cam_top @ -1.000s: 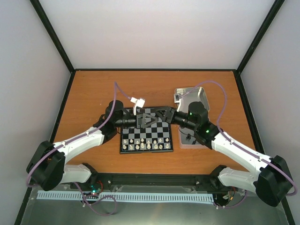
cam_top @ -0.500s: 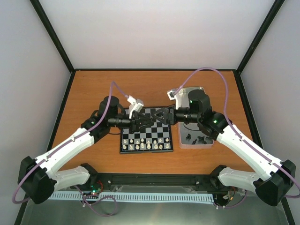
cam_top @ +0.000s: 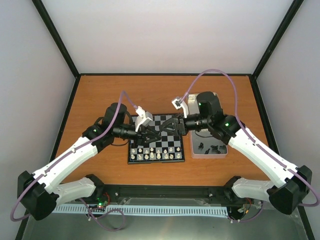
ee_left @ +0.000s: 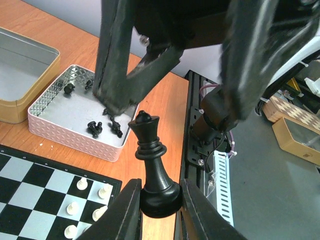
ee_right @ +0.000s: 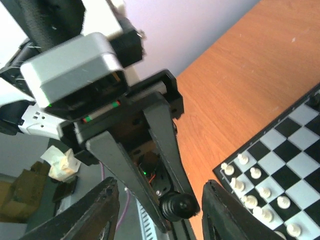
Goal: Set up the chess pieces on the board
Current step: Place the chess piece on the chessboard.
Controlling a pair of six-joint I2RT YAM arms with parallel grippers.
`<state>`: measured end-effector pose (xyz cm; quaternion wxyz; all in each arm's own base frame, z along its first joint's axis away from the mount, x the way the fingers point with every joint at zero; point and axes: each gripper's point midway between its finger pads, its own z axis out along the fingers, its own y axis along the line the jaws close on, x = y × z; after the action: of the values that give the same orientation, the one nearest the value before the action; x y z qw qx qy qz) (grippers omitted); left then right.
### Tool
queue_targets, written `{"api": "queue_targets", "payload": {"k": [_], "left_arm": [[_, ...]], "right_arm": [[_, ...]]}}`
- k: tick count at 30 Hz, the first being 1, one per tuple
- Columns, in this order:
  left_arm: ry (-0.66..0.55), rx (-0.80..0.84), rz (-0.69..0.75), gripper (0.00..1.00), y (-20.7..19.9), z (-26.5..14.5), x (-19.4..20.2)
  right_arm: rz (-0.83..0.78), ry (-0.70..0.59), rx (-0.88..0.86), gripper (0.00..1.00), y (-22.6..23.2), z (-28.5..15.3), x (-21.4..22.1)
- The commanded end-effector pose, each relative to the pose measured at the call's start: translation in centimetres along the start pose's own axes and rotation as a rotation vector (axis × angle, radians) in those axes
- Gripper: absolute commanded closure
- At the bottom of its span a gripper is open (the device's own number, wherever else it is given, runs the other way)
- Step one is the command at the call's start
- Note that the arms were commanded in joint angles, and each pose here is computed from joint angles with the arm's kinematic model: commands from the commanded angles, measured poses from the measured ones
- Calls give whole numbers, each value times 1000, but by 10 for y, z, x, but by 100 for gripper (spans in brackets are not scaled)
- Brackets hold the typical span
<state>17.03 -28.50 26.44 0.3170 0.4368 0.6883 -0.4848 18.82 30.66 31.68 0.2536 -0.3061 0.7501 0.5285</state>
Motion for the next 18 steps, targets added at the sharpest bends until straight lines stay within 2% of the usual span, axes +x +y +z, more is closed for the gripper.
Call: {"api": "queue_targets", "payload": {"k": [1, 7, 18], "left_arm": [[-24, 19, 90, 99, -13, -7, -15], [-25, 17, 93, 99, -13, -7, -15], [-26, 33, 94, 99, -15, -6, -18]], "right_arm": [[-15, 48, -47, 54, 7, 3, 5], [-10, 74, -20, 55, -1, 6, 9], [-2, 109, -66, 74, 0, 13, 13]]}}
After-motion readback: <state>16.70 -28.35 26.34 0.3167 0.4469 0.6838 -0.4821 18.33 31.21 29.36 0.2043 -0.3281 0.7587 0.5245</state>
